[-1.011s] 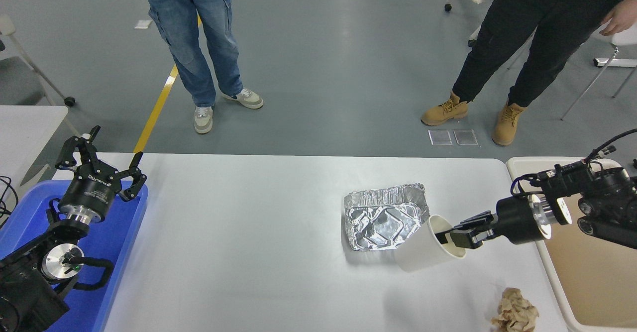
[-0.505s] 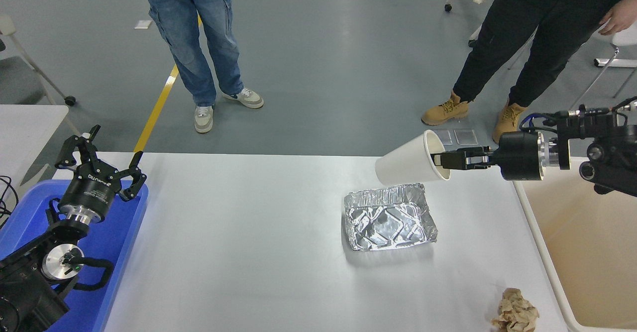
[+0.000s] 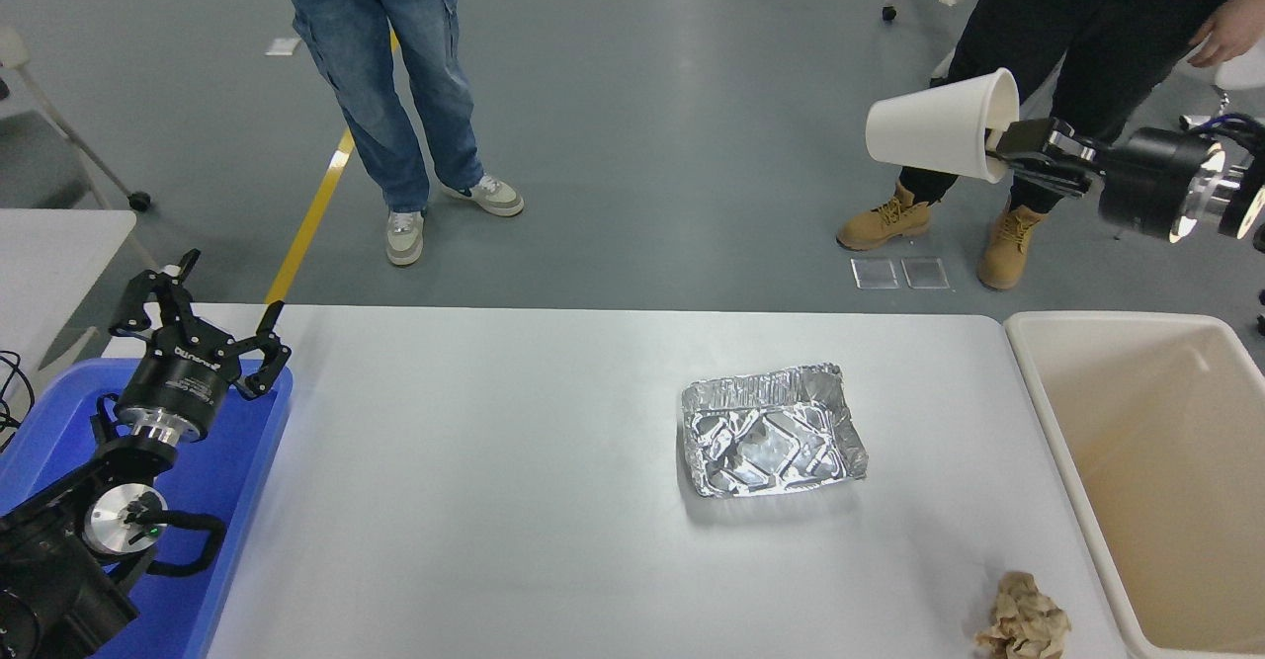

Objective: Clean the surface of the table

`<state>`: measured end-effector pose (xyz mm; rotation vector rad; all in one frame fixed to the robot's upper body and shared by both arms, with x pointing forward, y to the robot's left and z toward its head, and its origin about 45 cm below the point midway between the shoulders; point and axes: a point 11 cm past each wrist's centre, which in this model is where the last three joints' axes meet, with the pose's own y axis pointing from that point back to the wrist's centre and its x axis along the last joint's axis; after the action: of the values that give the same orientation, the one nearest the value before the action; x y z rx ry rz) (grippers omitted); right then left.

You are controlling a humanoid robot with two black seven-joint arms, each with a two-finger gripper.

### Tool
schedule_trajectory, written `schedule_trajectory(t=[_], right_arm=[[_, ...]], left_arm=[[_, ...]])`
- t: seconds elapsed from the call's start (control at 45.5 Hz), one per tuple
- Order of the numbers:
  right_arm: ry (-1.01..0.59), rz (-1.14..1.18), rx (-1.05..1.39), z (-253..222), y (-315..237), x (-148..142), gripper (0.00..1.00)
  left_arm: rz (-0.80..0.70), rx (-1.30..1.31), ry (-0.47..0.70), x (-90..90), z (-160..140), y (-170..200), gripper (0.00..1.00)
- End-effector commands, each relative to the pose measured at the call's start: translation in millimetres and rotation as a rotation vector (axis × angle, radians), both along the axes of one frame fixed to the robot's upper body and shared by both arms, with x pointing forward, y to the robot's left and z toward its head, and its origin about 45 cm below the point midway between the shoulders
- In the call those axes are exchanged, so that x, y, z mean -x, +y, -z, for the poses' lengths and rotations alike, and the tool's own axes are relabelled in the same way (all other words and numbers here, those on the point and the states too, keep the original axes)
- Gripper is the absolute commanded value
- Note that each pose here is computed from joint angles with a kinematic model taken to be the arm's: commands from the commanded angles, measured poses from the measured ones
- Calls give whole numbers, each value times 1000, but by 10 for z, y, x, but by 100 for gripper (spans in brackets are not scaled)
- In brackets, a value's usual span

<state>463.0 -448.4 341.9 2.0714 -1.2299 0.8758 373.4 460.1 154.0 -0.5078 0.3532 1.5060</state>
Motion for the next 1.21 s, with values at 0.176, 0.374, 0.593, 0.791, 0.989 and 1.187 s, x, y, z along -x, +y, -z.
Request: schedule_trajectory(t=[0.176,0.374,0.593,0.791,0.989,1.187], right_arm=[[17,422,-43,257,-1030,304,0],[54,591,-49,366,-1331,445,0],[147,784,-32,570,-1601,628,0],[244,902,14,841,-1729,807,0],[324,1024,60,1090,-1835,998,0],[404,1068,99,1354,-1842,1156,0]], left_arm=[[0,-1,1,0,3,-3,100],[1,0,1,0,3,-4,100],[0,1,0,-1,0,-2,100],[0,1,0,-1,0,-2,100],[-2,-1,0,0,-3,6,100],[-2,-1,0,0,-3,6,100]])
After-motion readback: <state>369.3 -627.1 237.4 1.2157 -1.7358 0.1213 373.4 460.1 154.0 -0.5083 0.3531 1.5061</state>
